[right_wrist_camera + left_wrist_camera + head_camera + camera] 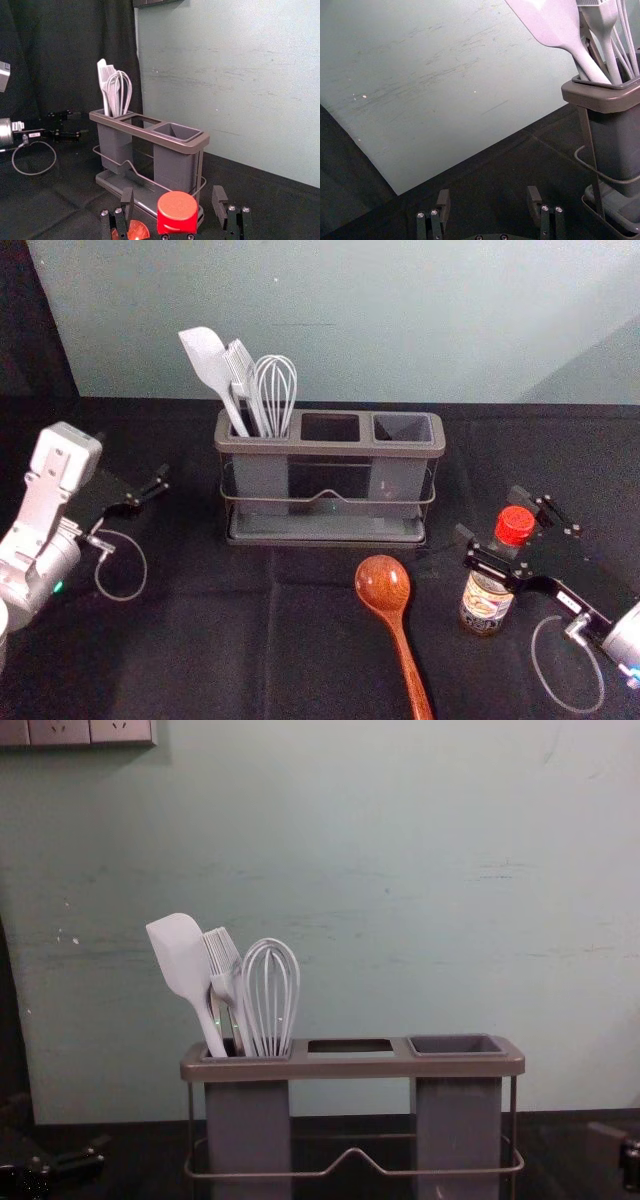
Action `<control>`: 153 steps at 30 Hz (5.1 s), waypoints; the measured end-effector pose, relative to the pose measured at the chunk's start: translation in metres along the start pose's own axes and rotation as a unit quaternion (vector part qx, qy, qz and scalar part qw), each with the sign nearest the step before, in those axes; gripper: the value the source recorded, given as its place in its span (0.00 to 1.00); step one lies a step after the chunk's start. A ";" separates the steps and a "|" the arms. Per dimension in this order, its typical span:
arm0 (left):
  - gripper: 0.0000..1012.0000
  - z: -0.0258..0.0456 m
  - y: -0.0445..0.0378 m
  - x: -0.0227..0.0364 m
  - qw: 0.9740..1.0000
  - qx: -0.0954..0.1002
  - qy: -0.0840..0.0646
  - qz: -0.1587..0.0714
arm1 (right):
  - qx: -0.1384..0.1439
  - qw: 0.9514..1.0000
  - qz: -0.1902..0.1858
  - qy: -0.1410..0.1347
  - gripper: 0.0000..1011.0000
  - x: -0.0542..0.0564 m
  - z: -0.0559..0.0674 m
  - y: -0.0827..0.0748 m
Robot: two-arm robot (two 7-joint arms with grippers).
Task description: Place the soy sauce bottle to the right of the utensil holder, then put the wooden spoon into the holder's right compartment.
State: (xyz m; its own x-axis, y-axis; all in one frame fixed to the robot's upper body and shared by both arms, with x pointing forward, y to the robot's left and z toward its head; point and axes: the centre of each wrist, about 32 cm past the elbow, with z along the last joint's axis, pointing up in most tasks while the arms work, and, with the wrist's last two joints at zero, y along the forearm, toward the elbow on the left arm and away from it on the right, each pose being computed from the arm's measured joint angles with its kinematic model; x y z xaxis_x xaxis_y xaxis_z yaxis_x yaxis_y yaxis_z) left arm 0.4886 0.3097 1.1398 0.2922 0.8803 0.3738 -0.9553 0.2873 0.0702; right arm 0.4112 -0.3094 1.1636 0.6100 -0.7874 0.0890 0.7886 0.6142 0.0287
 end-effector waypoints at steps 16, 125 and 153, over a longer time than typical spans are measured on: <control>0.99 0.0000 0.0000 0.0000 1.000 0.000 0.000 0.000 | 0.000 1.000 -0.008 -0.005 0.99 -0.005 0.002 -0.007; 0.99 0.0000 0.0000 0.0000 1.000 0.000 0.000 0.000 | 0.080 0.995 -0.023 -0.049 0.38 -0.002 0.077 -0.002; 0.99 0.0000 0.0000 0.0000 1.000 0.000 0.000 0.000 | 0.056 0.997 -0.033 -0.039 0.38 0.023 0.105 0.032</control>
State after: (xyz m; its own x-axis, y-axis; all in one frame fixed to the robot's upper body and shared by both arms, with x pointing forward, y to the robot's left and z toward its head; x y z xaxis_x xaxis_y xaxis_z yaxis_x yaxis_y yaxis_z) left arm 0.4886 0.3096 1.1398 0.2923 0.8803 0.3737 -0.9552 0.2873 0.0703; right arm 0.4423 -0.3029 1.2716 0.5452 -0.8229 0.1598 0.8109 0.5661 0.1485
